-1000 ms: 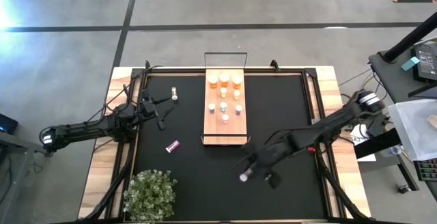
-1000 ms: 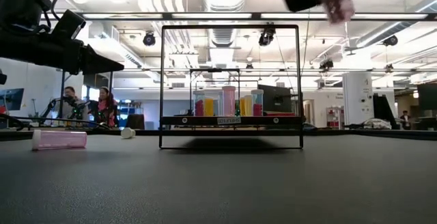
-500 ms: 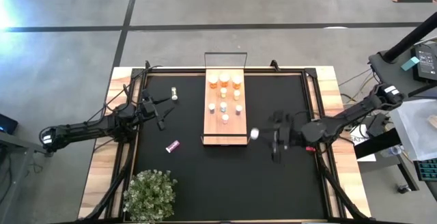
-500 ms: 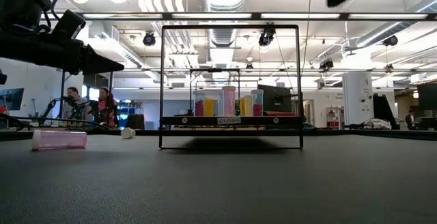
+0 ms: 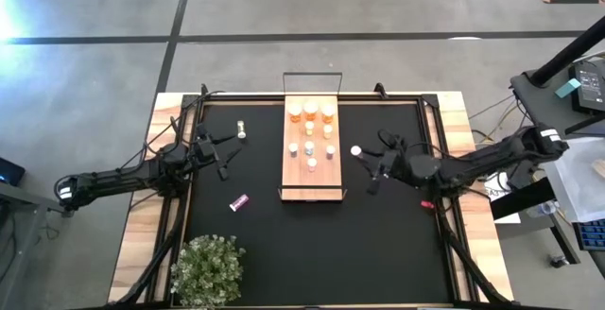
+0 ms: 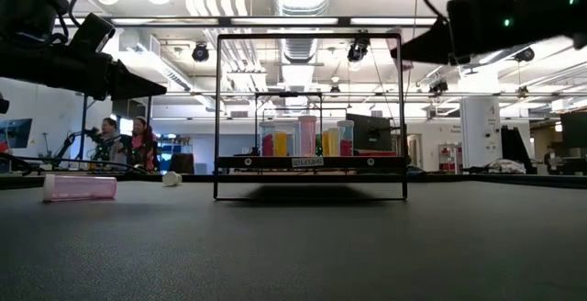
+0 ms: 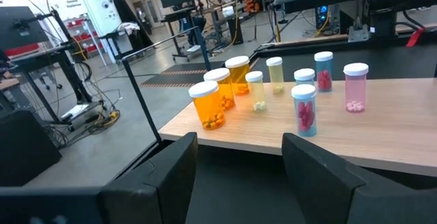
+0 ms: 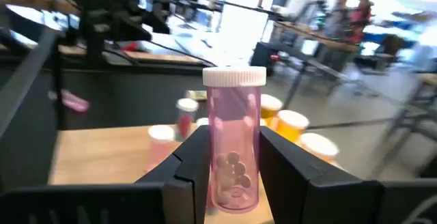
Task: Pick and place medicine bottles onto shelf by color
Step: Put the bottom pink medicine bottle on the shelf aligned with the other pink medicine bottle
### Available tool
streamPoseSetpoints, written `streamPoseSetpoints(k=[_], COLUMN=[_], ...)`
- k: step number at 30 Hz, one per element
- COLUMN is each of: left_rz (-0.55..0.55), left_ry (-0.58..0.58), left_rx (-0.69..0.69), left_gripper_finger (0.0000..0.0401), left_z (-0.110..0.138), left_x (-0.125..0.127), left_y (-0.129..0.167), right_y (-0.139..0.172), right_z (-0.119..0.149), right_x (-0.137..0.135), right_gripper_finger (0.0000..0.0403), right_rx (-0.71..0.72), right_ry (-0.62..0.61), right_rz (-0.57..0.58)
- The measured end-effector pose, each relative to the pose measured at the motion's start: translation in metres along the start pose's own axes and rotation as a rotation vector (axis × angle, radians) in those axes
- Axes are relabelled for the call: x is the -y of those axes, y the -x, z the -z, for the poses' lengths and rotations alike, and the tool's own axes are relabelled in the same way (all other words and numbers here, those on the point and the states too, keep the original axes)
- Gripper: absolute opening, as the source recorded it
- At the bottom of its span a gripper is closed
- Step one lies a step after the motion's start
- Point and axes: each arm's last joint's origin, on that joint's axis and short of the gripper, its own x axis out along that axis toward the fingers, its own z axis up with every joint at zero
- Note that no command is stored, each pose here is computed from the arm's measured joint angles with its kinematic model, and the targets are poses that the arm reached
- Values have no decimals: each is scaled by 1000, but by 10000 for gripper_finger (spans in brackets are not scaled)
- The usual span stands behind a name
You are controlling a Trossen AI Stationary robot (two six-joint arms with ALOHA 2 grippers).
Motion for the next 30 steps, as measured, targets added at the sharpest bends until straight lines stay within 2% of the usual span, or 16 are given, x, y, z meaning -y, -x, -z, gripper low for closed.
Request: streamPoseSetpoints(k=[6, 11, 16, 20, 30], left_rz=[0, 0, 0, 0, 0], left_ry=[0, 0, 1, 0, 0], left_rx=[0, -1, 1, 1, 1], left_gripper_finger=[199, 199, 199, 199, 199], left_z=[0, 0, 0, 0, 0], left_x=[0, 0, 0, 0, 0], left_y=[0, 0, 0, 0, 0], right_y=[1, 6, 8, 4, -26], right_z=[24, 37, 46, 54, 63], right_x=[16, 18, 16, 12, -4], right_gripper_finger=[100, 100, 100, 100, 100], right_rx=[42, 97, 130, 105, 100], right_ry=[-101, -118, -129, -133, -90], right_rz=[-107, -179, -200, -205, -206])
